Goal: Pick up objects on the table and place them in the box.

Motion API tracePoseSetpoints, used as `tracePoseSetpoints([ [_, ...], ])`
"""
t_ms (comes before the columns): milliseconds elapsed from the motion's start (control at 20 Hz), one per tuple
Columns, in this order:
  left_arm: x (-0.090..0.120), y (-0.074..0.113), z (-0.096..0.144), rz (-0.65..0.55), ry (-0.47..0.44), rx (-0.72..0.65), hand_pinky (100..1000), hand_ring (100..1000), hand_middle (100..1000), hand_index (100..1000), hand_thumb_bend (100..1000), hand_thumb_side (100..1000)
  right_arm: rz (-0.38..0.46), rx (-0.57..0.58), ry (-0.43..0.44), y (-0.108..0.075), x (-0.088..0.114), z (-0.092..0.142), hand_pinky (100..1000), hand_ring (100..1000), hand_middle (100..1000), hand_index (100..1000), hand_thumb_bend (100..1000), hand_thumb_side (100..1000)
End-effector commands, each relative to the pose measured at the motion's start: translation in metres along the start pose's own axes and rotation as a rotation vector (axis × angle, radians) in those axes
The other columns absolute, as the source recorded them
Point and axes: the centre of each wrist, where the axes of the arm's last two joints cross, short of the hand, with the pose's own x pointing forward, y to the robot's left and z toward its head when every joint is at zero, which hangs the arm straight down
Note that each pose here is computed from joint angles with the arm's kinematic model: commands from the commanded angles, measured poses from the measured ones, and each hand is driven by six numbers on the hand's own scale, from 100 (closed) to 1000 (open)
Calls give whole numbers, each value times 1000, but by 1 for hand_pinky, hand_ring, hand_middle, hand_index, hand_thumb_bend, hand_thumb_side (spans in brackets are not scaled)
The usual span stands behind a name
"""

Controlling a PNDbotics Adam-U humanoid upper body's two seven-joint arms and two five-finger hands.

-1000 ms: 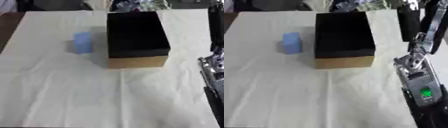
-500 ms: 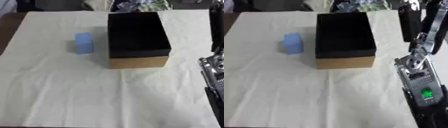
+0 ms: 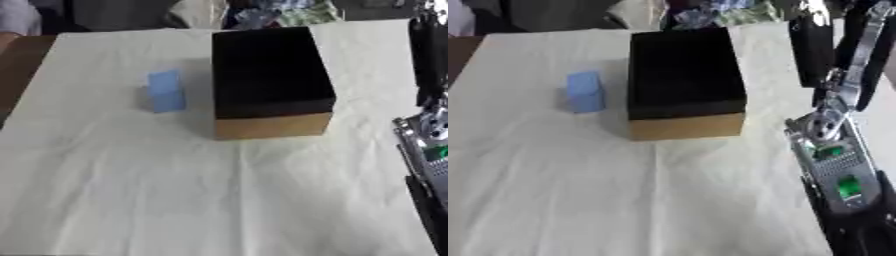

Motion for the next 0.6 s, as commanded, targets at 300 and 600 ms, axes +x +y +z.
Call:
tracePoseSetpoints([
  [300, 2, 19, -26, -321, 74, -322, 983, 824, 789, 939, 175, 466, 0, 11, -33, -2, 6, -4, 748, 690, 632, 828, 100, 578],
  [600, 44, 38, -56, -515, 176, -469, 985, 834, 799, 943, 269, 504, -18, 19, -27, 1, 8, -4, 748, 688, 631, 829, 100, 578],
])
